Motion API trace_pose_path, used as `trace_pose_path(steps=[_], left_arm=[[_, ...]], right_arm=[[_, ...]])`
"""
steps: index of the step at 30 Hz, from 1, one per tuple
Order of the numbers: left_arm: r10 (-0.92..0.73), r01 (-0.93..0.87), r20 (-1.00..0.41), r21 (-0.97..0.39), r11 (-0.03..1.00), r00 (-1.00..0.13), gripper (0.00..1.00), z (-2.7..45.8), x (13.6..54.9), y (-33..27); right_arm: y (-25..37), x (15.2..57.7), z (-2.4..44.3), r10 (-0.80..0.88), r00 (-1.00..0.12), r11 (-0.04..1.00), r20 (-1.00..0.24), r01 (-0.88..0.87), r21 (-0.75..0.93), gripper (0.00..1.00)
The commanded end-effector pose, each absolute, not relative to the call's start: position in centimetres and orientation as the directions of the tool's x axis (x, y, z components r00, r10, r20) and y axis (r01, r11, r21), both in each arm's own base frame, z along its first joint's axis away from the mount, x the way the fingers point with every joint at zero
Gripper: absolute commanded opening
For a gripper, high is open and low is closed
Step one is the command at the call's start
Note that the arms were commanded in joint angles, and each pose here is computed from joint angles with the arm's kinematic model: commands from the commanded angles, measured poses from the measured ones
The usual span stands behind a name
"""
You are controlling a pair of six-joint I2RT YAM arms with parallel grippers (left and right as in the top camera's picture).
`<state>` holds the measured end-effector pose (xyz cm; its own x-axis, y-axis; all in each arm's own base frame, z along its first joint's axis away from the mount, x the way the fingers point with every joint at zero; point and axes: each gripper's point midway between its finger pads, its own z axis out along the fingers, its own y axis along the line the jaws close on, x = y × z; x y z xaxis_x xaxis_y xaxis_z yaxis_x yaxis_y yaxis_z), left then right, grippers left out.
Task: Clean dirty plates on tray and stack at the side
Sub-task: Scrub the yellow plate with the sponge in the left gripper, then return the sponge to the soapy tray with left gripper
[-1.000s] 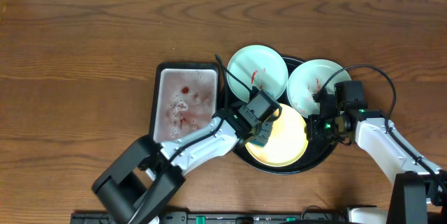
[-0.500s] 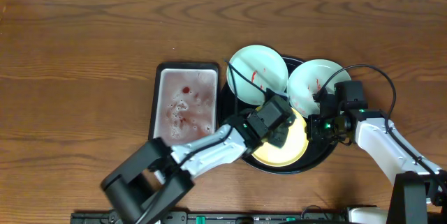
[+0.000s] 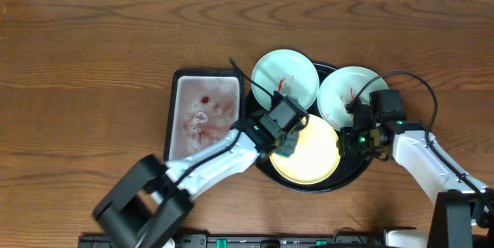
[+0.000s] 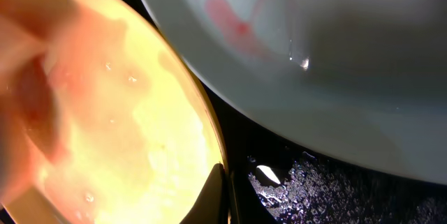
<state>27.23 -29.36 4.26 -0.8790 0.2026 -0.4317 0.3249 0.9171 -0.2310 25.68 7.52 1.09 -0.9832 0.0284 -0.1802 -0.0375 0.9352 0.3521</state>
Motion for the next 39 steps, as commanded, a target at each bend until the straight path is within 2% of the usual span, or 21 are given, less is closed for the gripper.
trace_pose_path(steps=[1, 3, 7, 12, 17, 21, 24, 31, 34, 39], left_arm=[[0.209, 0.374, -0.511, -0.245, 0.894, -0.834, 0.07, 8.9, 27.3, -28.8], [0.201, 0.365, -0.523, -0.232, 0.901, -0.828, 0.07, 10.3, 27.1, -27.7], [0.15, 0.273, -0.538, -0.156, 0.949, -0.83, 0.08, 12.3, 27.7, -23.1], [0.049, 0.129, -0.517, -0.119, 0.984, -0.854, 0.08, 12.5, 29.1, -17.8], [-0.066, -0.004, -0.466, -0.132, 0.991, -0.882, 0.08, 10.7, 30.6, -13.6], [-0.138, -0.092, -0.433, -0.125, 0.988, -0.891, 0.07, 9.1, 31.5, -11.0], [-0.136, -0.08, -0.399, -0.154, 0.985, -0.907, 0.08, 7.4, 32.4, -10.7], [-0.135, -0.094, -0.32, -0.142, 0.985, -0.938, 0.07, 3.7, 32.8, -10.2], [-0.131, -0.097, -0.291, -0.128, 0.987, -0.948, 0.07, 2.6, 32.6, -10.1], [-0.129, -0.099, -0.274, -0.12, 0.988, -0.953, 0.08, 1.9, 32.4, -10.1]], right_arm=[[7.5, 26.3, 1.4, 0.028, -0.98, 0.937, -0.195, -0.042, 0.347, 0.01], [7.5, 26.3, 1.4, 0.028, -0.98, 0.937, -0.195, -0.042, 0.346, 0.03], [7.5, 26.3, 1.4, 0.028, -0.98, 0.937, -0.195, -0.042, 0.347, 0.14], [7.5, 26.0, 1.2, 0.028, -0.982, 0.937, -0.186, -0.039, 0.348, 0.17], [7.7, 24.9, 0.1, 0.028, -0.985, 0.932, -0.168, -0.035, 0.361, 0.16], [8.0, 24.4, -0.3, 0.027, -0.986, 0.924, -0.166, -0.039, 0.38, 0.07], [8.1, 24.6, -0.2, 0.027, -0.985, 0.923, -0.171, -0.041, 0.383, 0.01], [8.7, 24.8, 0.5, 0.014, -0.981, 0.907, -0.191, -0.068, 0.416, 0.01], [8.7, 25.4, 1.7, 0.015, -0.972, 0.908, -0.233, -0.085, 0.411, 0.01], [7.5, 27.4, 5.1, 0.022, -0.927, 0.935, -0.375, -0.114, 0.335, 0.01]])
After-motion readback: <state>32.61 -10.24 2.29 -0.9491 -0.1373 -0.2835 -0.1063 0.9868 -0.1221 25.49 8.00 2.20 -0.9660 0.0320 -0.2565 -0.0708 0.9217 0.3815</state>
